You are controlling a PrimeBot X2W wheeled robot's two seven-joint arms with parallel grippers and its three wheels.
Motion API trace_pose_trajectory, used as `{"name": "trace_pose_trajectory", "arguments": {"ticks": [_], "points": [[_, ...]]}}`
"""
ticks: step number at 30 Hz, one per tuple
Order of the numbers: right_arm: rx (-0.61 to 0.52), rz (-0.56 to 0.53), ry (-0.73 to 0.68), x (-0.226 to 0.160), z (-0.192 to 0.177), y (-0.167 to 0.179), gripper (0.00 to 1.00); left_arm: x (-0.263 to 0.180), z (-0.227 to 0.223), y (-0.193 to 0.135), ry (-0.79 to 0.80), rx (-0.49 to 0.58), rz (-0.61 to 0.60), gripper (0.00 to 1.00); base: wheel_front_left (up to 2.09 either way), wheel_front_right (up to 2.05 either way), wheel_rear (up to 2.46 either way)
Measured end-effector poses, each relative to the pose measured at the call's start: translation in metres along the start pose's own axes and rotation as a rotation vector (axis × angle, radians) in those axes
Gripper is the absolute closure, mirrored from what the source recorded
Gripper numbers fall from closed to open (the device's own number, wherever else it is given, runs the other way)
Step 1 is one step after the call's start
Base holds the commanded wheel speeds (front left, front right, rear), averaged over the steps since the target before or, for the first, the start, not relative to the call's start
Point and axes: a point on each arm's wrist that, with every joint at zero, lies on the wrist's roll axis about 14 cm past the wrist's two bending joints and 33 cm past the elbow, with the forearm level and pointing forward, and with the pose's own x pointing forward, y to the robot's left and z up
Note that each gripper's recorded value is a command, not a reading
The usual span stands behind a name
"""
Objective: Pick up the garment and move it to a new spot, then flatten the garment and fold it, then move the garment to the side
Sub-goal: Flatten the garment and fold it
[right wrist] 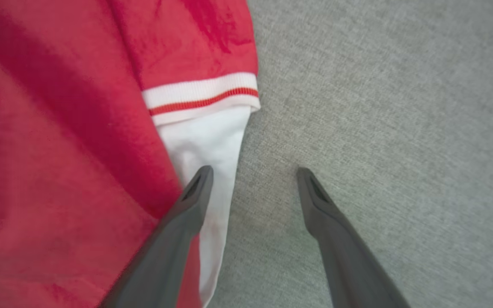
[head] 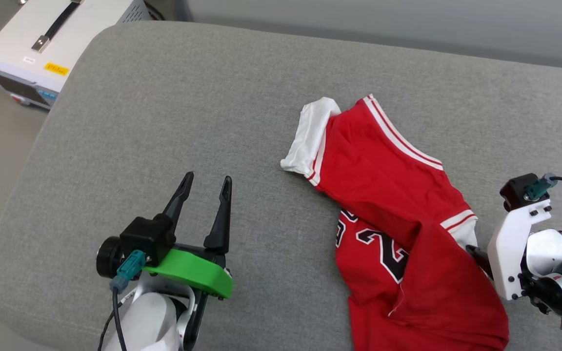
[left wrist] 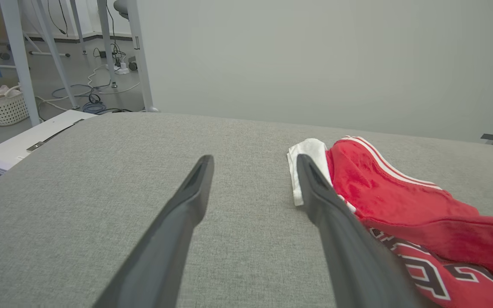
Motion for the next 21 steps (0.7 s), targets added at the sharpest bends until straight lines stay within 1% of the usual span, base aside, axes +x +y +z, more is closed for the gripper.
{"name": "trace_pose_trajectory", "arguments": {"ticks": [2,6,7,8,9,12,17,21], "points": [[-0.019,0.004,0.027,0.009,-0.002,0.0,0.0,0.001,-0.002,0.004,0.006,-0.002,0.012,0.0,0.0,0.0,0.0],[-0.007,0.054,0.087,0.022,-0.008,0.008,0.0,0.001,-0.006,0.012,0.014,-0.003,0.044,0.0,0.0,0.0,0.0],[-0.013,0.063,0.115,0.024,-0.012,0.009,0.07,0.001,-0.006,0.014,0.014,-0.002,0.055,0.0,0.0,0.0,0.0],[-0.018,0.072,0.135,0.026,-0.015,0.009,0.62,0.0,-0.006,0.017,0.014,-0.002,0.063,0.0,0.0,0.0,0.0],[-0.022,0.081,0.144,0.027,-0.016,0.01,1.0,0.0,-0.007,0.019,0.015,-0.002,0.07,0.0,0.0,0.0,0.0],[-0.032,0.088,0.146,0.027,-0.015,0.009,1.0,-0.001,-0.007,0.024,0.016,0.005,0.082,0.0,0.0,0.0,0.0],[-0.067,0.05,0.125,0.016,-0.014,-0.004,1.0,-0.001,-0.002,0.025,0.001,0.01,0.083,0.0,0.0,0.0,0.0],[-0.114,-0.057,0.123,-0.003,-0.016,-0.04,1.0,0.001,0.003,0.015,-0.02,-0.001,0.053,0.0,0.0,0.0,0.0]]}}
